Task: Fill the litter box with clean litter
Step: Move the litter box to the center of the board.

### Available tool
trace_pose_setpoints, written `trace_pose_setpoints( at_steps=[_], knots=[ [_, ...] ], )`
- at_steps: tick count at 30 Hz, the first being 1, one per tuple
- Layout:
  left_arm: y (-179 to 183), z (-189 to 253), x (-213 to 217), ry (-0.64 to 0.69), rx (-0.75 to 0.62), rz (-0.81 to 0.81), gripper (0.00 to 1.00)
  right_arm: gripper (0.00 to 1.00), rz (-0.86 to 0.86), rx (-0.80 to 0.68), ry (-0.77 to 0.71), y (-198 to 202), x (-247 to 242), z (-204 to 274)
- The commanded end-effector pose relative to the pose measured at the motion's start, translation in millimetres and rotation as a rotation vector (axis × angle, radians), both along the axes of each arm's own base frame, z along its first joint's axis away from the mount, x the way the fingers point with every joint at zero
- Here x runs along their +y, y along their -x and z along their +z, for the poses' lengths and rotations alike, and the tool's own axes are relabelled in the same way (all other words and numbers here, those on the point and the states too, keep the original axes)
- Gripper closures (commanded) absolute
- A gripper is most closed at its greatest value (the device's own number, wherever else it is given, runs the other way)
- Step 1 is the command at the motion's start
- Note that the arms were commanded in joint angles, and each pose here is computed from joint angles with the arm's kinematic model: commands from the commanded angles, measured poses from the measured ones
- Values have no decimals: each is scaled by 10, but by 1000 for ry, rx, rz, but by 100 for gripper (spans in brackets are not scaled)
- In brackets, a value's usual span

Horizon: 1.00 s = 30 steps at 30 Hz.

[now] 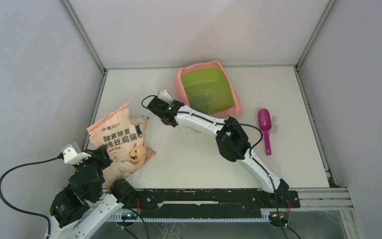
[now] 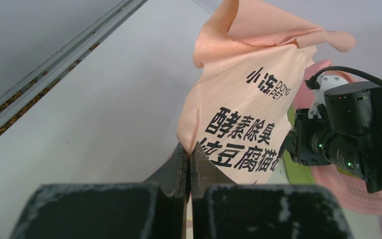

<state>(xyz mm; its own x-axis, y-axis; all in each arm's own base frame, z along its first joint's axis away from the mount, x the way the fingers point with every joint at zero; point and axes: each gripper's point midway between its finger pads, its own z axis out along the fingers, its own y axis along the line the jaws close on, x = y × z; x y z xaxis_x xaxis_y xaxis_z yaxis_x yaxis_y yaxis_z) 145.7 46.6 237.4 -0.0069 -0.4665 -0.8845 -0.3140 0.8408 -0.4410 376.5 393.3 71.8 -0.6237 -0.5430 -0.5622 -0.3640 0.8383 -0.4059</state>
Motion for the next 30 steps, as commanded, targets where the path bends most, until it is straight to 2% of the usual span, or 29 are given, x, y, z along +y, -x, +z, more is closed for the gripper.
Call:
trace_pose_setpoints(
  at_steps=[1,18,30],
  knots=[
    [294,462,291,268,-302,29,100,73,-80,-73,60,-303,-334,79],
    [286,517,258,255,-316,5,100,74,-256,-121,35,-1167,-1250,185],
    [171,502,85,253,-323,-43,100,74,-318,-128,14,-1386,-1593,174]
  ],
)
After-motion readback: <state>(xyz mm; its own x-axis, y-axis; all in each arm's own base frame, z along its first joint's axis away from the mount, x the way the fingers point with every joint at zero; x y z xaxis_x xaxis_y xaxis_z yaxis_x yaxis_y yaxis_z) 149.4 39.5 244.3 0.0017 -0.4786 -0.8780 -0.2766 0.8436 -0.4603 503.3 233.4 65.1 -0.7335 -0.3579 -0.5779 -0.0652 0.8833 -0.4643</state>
